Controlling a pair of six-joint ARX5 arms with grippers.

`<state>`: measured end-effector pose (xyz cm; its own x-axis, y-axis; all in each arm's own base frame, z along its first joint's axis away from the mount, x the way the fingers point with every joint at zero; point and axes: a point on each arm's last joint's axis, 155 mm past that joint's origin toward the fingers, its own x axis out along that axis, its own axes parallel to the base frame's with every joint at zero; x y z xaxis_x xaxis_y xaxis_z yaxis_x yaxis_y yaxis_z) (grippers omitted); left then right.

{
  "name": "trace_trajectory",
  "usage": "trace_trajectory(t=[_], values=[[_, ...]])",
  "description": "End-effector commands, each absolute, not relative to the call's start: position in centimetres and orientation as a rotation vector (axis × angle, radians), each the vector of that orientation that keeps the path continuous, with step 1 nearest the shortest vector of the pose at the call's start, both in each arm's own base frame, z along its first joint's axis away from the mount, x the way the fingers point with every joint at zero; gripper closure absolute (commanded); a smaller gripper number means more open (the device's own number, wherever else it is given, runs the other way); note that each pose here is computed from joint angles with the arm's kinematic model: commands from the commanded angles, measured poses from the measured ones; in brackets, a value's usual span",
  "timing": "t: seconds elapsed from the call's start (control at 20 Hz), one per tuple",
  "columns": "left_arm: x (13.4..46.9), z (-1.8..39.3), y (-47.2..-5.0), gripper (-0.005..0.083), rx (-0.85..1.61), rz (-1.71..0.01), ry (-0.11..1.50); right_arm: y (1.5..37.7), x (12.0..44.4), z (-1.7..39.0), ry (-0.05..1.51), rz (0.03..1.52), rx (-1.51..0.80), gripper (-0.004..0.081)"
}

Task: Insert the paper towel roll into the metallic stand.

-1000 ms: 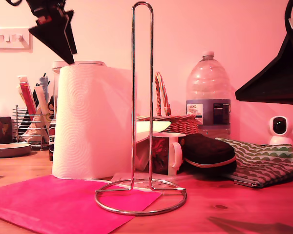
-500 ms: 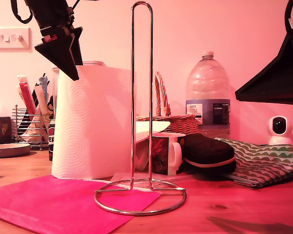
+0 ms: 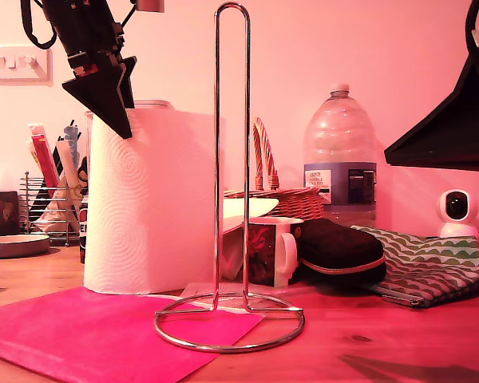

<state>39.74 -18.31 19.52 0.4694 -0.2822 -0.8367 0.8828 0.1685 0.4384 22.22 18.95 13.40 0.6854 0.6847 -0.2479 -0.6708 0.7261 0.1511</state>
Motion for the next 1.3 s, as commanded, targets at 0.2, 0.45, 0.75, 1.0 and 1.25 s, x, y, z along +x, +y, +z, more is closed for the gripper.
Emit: trace_trajectory(t=[0.2, 0.45, 0.75, 1.0, 1.25], values=[[39.5, 18.5, -18.7, 0.0546, 1.063, -0.943, 0.706, 19.1, 22.2, 13.6, 0.295, 0.761, 0.047, 0.0782], [39.8, 18.7, -18.8, 0.0636, 1.064, -0.937, 0.693, 19.1, 22.2, 13.6, 0.296, 0.761, 0.047, 0.0782], [38.9, 18.2, -18.2, 0.0798, 1.07, -0.946, 0.741, 19.2, 22.4, 14.4, 0.265, 0.765, 0.053, 0.0782], [38.4, 17.6, -15.1, 0.0798, 1.161, -0.852, 0.864, 19.9, 22.0, 15.5, 0.222, 0.813, 0.066, 0.0782], [38.5, 19.7, -14.8, 0.0798, 1.141, -0.805, 0.843, 19.9, 22.0, 15.7, 0.213, 0.813, 0.067, 0.0782]])
